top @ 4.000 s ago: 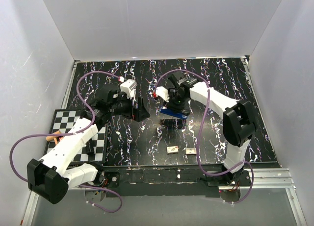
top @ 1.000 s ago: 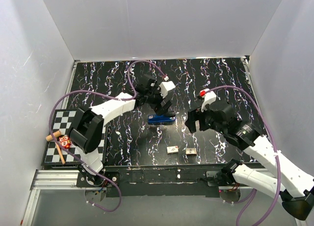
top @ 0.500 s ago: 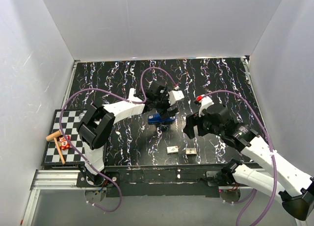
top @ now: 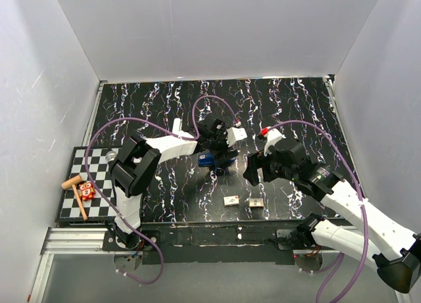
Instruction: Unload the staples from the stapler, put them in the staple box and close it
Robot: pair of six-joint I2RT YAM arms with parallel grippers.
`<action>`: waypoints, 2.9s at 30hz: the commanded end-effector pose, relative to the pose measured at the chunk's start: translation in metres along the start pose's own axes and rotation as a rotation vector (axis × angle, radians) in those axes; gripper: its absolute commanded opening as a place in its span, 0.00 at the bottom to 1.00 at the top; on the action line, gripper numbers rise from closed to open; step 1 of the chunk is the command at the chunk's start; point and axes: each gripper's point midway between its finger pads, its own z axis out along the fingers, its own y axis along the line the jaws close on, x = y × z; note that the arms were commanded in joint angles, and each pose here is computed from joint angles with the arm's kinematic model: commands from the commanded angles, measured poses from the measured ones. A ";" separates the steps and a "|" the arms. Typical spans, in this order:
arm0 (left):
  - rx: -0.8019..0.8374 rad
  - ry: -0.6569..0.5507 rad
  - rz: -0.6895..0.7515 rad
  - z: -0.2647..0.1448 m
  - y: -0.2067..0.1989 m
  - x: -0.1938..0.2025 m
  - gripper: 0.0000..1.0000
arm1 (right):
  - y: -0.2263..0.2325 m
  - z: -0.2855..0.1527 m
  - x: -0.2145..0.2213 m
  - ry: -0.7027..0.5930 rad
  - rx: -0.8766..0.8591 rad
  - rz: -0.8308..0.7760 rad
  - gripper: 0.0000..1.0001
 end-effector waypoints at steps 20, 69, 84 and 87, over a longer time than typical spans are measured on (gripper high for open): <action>-0.006 -0.030 0.010 -0.011 0.003 -0.018 0.35 | 0.012 0.003 -0.002 -0.008 -0.065 0.003 0.88; 0.517 -0.584 -0.107 -0.274 -0.152 -0.136 0.00 | 0.110 -0.107 -0.095 -0.055 -0.533 -0.404 0.67; 0.477 -0.647 -0.073 -0.292 -0.162 -0.129 0.00 | 0.151 -0.093 -0.104 0.004 -0.653 -0.445 0.65; 0.459 -0.654 -0.077 -0.292 -0.161 -0.127 0.00 | 0.153 -0.088 -0.104 0.015 -0.653 -0.448 0.65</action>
